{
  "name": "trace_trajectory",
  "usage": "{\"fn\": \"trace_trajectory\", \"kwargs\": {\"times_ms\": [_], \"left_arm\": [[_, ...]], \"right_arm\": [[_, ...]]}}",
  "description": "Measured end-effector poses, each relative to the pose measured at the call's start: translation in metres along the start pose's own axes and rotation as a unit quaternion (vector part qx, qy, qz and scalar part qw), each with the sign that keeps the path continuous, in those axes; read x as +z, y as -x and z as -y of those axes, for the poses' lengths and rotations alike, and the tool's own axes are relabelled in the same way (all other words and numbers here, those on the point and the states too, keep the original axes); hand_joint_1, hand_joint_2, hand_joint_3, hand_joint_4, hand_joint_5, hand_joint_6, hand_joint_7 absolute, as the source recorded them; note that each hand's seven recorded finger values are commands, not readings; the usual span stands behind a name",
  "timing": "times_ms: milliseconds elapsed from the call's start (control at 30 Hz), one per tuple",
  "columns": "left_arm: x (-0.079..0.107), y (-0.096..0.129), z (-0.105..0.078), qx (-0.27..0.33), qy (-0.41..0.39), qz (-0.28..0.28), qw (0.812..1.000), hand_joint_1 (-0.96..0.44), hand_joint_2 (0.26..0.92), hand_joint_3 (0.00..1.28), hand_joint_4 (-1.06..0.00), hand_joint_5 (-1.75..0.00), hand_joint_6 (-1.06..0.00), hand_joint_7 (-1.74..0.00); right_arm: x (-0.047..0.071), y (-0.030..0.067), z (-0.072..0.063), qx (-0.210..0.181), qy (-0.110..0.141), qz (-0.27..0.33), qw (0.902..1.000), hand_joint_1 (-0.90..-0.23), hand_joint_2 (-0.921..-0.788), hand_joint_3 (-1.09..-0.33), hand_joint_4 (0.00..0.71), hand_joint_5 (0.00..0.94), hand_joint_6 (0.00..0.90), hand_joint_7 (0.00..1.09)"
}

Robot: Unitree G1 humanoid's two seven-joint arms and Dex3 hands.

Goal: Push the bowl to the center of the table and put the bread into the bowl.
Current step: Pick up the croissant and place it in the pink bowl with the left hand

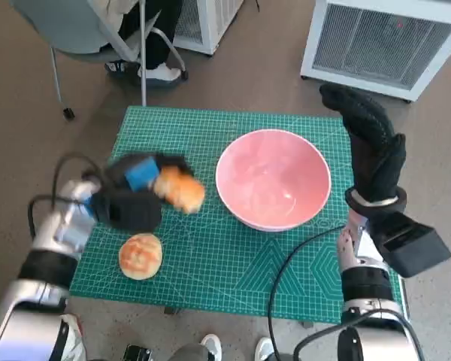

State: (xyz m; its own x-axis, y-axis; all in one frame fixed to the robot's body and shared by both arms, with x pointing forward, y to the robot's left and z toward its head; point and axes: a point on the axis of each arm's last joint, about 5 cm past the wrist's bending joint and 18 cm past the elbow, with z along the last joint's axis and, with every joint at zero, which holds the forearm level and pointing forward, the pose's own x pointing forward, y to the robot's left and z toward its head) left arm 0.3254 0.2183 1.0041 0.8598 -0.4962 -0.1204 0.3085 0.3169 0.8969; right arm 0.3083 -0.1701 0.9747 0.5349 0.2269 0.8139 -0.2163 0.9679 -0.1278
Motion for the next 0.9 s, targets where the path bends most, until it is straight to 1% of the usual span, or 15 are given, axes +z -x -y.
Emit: {"fn": "trace_trajectory", "kwargs": {"times_ms": [167, 267, 367, 467, 600, 700, 733, 833, 900], "left_arm": [[0.018, -0.01, -0.025, 0.06, -0.006, 0.041, 0.997, 0.0, 0.92, 0.06, -0.74, -1.16, -0.6, -1.14], [0.031, -0.018, -0.034, 0.084, -0.008, 0.066, 0.994, 0.0, 0.92, 0.06, -0.75, -1.14, -0.59, -1.16], [0.042, -0.025, -0.038, 0.102, -0.008, 0.09, 0.991, 0.0, 0.92, 0.06, -0.75, -1.13, -0.59, -1.17], [0.052, -0.035, -0.039, 0.112, -0.011, 0.108, 0.988, 0.0, 0.92, 0.06, -0.75, -1.14, -0.6, -1.14], [0.061, -0.048, -0.036, 0.105, -0.018, 0.113, 0.988, 0.0, 0.92, 0.05, -0.74, -1.19, -0.62, -1.08], [0.068, -0.057, -0.033, 0.094, -0.026, 0.113, 0.989, 0.0, 0.92, 0.06, -0.7, -1.3, -0.67, -0.98], [0.07, -0.06, -0.031, 0.09, -0.03, 0.112, 0.989, 0.0, 0.921, 0.06, -0.68, -1.26, -0.66, -1.04], [0.077, -0.068, -0.028, 0.079, -0.037, 0.114, 0.99, 0.0, 0.921, 0.07, -0.65, -1.22, -0.65, -1.13], [0.082, -0.072, -0.026, 0.071, -0.044, 0.117, 0.99, 0.0, 0.921, 0.07, -0.66, -1.28, -0.66, -1.05]], "right_arm": [[0.0, -0.0003, 0.0, 0.001, 0.0, 0.0, 1.0, -0.611, -0.921, -0.724, 0.398, 0.004, 0.266, 0.2], [0.001, -0.0011, 0.0, 0.002, 0.0, 0.003, 1.0, -0.617, -0.921, -0.723, 0.4, 0.004, 0.264, 0.19], [0.001, -0.0016, 0.0, 0.002, 0.001, 0.005, 1.0, -0.624, -0.921, -0.721, 0.398, 0.003, 0.26, 0.19], [0.002, -0.0017, 0.0, 0.003, 0.001, 0.008, 1.0, -0.629, -0.921, -0.72, 0.396, 0.002, 0.257, 0.19], [0.003, 0.0003, 0.0, 0.002, 0.003, 0.009, 1.0, -0.628, -0.921, -0.721, 0.393, 0.0, 0.252, 0.18], [0.002, 0.0041, 0.001, 0.0, 0.004, 0.004, 1.0, -0.627, -0.921, -0.721, 0.388, 0.0, 0.252, 0.18], [0.002, 0.0052, 0.001, 0.0, 0.004, 0.003, 1.0, -0.627, -0.921, -0.721, 0.387, 0.0, 0.253, 0.19], [0.002, 0.0074, 0.001, -0.002, 0.005, 0.001, 1.0, -0.626, -0.921, -0.721, 0.386, 0.0, 0.255, 0.19], [0.003, 0.0086, 0.002, -0.002, 0.006, 0.0, 1.0, -0.625, -0.921, -0.722, 0.386, 0.0, 0.255, 0.19]]}}
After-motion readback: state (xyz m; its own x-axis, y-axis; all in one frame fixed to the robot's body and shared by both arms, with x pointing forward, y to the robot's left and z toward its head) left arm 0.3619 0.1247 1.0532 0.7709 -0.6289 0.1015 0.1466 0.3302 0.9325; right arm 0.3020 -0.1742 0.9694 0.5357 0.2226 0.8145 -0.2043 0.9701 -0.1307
